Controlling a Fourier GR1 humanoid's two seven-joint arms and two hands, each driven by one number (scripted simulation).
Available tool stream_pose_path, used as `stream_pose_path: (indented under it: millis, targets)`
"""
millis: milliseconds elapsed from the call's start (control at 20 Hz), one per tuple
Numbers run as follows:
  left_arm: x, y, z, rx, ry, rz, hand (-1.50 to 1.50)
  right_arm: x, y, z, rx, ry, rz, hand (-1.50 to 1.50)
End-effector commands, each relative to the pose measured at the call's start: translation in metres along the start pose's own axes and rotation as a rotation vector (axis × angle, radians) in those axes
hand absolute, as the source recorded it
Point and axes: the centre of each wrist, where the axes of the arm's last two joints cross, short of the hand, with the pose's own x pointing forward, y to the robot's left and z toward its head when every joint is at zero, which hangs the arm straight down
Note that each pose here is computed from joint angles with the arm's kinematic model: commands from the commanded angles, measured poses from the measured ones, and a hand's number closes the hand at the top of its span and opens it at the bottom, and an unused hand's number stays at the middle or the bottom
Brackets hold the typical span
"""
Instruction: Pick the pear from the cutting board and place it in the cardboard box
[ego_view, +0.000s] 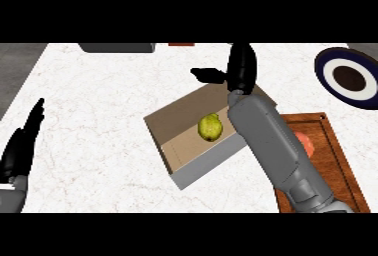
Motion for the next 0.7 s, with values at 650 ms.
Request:
stream_pose_path:
  millis: [650]
  targets:
    - [-0.002, 0.014, 0.005, 0.025, 0.022, 0.014, 0.0, -0.079, -0.194, 0.056, -0.153, 0.043, -0.093, -1.5]
